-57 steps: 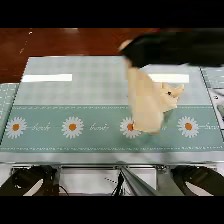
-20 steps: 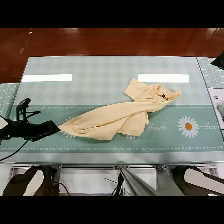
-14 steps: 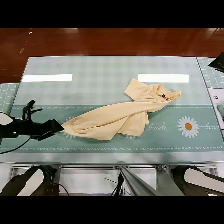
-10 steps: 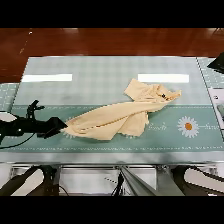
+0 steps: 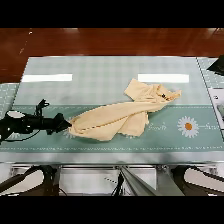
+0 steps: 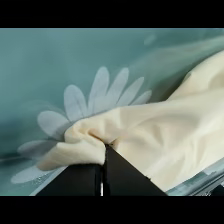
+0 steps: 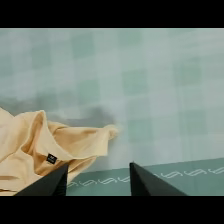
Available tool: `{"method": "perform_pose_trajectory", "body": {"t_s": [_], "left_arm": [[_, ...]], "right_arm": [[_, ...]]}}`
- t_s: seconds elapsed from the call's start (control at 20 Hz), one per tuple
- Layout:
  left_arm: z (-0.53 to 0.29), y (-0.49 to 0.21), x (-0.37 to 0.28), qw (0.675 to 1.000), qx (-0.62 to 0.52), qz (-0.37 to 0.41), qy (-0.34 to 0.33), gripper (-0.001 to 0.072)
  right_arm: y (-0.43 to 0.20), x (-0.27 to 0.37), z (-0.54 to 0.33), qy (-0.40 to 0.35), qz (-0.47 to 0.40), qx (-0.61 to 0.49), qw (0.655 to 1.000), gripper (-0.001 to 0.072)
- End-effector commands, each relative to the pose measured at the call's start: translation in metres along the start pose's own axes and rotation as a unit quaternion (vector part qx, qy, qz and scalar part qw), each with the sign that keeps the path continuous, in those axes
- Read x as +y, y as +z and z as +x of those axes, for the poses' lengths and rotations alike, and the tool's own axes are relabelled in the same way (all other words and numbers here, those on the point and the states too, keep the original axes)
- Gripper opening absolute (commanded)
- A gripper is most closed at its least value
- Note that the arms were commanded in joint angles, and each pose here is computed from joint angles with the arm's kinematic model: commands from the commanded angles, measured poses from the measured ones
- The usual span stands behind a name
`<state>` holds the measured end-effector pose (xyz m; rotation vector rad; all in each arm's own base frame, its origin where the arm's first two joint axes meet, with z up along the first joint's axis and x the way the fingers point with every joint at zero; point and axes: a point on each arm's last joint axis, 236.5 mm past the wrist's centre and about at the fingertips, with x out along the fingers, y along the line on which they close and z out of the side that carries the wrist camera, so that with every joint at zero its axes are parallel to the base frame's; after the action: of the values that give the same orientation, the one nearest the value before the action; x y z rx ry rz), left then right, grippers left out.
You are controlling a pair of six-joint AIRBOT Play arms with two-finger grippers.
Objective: Fold the shirts.
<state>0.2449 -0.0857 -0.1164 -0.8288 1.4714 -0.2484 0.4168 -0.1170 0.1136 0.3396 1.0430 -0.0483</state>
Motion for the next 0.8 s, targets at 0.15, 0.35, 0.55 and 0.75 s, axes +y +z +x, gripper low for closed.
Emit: {"method": "perform_pose_trajectory", "body": {"t_s": [0.15, 0.35, 0.55, 0.75], "left_arm": [[-0.017, 0.003, -0.027, 0.997, 0.0, 0.076, -0.025, 0.002], [-0.039, 0.016, -0.05, 0.993, -0.032, 0.113, -0.033, 0.002], [-0.054, 0.028, -0.072, 0.989, -0.06, 0.126, -0.054, 0.002], [-0.063, 0.038, -0.087, 0.986, -0.079, 0.129, -0.072, 0.002]], "right_arm": [[-0.032, -0.019, 0.048, 0.019, 0.053, 0.095, 0.994, 0.0466], [-0.029, -0.007, 0.094, 0.079, 0.094, 0.107, 0.987, 0.0497], [-0.051, -0.01, 0.135, 0.092, 0.12, 0.158, 0.976, 0.0497], [-0.073, 0.0, 0.17, 0.084, 0.097, 0.2, 0.972, 0.0497]]}}
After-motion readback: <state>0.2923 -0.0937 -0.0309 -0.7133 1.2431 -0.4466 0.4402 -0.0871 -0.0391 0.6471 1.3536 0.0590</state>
